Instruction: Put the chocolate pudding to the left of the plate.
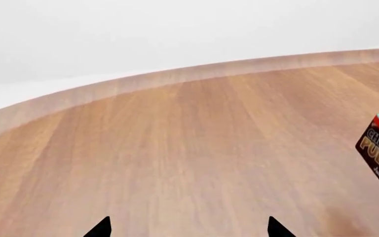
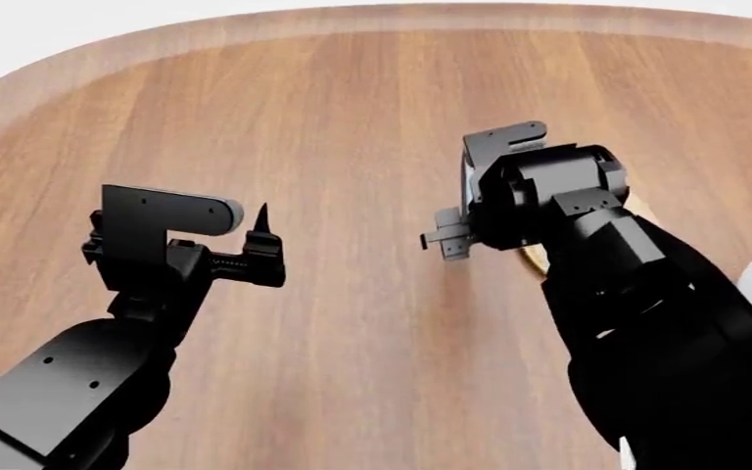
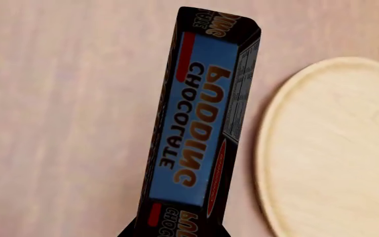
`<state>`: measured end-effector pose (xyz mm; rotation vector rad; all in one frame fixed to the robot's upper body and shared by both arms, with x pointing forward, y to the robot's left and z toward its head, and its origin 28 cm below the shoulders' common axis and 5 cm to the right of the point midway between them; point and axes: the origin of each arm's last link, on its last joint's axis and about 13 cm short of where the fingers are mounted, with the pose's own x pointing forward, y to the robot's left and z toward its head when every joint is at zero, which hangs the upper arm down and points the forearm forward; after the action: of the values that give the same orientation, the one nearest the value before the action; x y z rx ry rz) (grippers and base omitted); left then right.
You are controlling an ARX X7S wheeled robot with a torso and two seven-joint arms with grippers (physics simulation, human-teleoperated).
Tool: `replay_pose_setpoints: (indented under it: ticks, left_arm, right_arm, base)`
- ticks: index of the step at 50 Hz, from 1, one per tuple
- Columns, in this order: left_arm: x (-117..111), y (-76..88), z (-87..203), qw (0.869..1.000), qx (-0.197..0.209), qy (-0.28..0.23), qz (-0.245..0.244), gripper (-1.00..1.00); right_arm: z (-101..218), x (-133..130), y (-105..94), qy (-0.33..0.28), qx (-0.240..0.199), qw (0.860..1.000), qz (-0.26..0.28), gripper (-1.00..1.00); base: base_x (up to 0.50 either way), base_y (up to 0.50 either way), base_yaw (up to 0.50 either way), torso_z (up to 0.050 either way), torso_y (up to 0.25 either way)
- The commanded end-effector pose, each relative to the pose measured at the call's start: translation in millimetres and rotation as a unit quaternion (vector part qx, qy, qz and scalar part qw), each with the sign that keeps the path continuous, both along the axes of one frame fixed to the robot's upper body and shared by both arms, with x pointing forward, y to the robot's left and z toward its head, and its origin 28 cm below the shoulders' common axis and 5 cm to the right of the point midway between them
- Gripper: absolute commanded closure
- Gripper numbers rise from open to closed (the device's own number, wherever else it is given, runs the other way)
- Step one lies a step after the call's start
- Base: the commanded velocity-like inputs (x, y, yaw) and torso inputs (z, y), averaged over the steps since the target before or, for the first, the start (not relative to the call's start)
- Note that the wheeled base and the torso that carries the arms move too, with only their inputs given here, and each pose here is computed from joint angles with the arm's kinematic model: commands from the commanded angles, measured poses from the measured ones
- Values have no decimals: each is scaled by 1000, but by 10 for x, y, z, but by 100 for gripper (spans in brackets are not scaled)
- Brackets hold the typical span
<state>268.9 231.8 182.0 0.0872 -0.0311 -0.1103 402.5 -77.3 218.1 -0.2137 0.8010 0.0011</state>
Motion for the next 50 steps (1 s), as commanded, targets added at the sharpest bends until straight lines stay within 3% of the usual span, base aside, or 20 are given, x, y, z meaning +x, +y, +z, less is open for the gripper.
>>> replay_pose_setpoints:
  ticks: [1,10,17,50]
  left_arm:
    - [-13,2,13,1000,0,-3,-1,-100]
    - [-9,16,20,1000,3,-4,7,-100]
    - [-24,16,28,1000,4,-6,12,-100]
    - [-36,30,13,1000,-1,-6,6,-100]
  right_arm:
    - [4,17,-24,-13,-9,1000,-4,100]
    - [3,27,-10,-22,-11,1000,-3,100]
    - [1,29,-6,-24,-14,1000,-1,100]
    - [-110,36,-23,-33,-22,999,-12,100]
  base:
    - [0,0,0,0,0]
    - [0,0,0,0,0]
    - [0,0,0,0,-216]
    - [0,0,0,0,-1]
